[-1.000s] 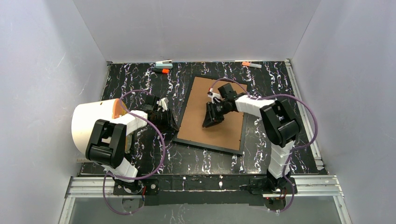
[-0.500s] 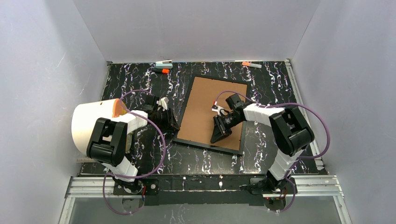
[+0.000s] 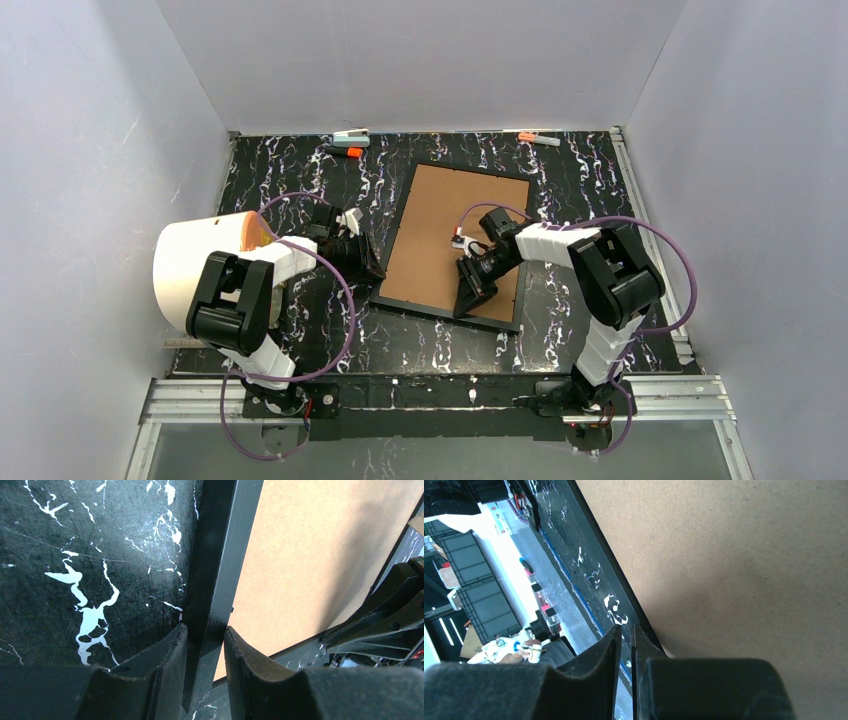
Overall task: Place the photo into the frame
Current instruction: Install the photo frame at the center of the board.
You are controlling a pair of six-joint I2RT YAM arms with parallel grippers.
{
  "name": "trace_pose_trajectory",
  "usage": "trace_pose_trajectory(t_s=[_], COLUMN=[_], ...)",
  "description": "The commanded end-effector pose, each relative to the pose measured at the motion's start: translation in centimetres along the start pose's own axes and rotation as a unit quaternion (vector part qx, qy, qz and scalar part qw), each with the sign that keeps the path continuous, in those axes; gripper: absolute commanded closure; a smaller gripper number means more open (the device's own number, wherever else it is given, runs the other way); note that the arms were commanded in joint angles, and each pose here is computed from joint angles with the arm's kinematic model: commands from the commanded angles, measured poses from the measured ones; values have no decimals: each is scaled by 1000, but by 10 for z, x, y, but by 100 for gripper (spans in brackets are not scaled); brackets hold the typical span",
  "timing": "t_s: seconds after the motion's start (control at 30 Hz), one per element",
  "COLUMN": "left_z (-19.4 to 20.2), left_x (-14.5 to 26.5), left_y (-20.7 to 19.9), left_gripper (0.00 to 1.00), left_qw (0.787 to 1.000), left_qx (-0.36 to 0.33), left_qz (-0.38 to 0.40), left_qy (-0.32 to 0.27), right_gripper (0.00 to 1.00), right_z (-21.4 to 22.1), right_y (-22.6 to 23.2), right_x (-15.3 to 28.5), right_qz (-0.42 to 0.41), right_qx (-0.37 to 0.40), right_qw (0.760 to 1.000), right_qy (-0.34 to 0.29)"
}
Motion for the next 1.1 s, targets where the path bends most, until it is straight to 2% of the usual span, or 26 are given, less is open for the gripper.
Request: trace_pose_trajectory(t_s=[0.0, 0.4, 0.87, 1.07], left_z=[18, 17, 18, 18], left_x=[-4, -4, -4, -4], left_y=[17, 18, 19, 19], left_gripper=[72, 75, 77, 77], left_qw=[998, 998, 998, 998], left_qx=[10, 8, 9, 9], left_qz=[-44, -49, -52, -54], left_qy=[39, 36, 39, 38], right_gripper=[78, 81, 80, 81], right_z=[-5, -17, -26, -29], right_y=[-7, -25, -37, -50], right_x=[-2, 3, 6, 7], right_qz=[29, 84, 106, 153], right_qx=[9, -8, -42, -60], right_qw=[1000, 996, 992, 982], right_qy=[-5, -31, -59, -87])
Point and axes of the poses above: each gripper's point midway between its finger pads, its own x axis back along the fingers, its own y axis along the line the jaws close on, z = x × y, the point moved 6 cm from there along x, back along the fingers, and after that the axes turned 13 degrees about -x, right-handed, at the moved point
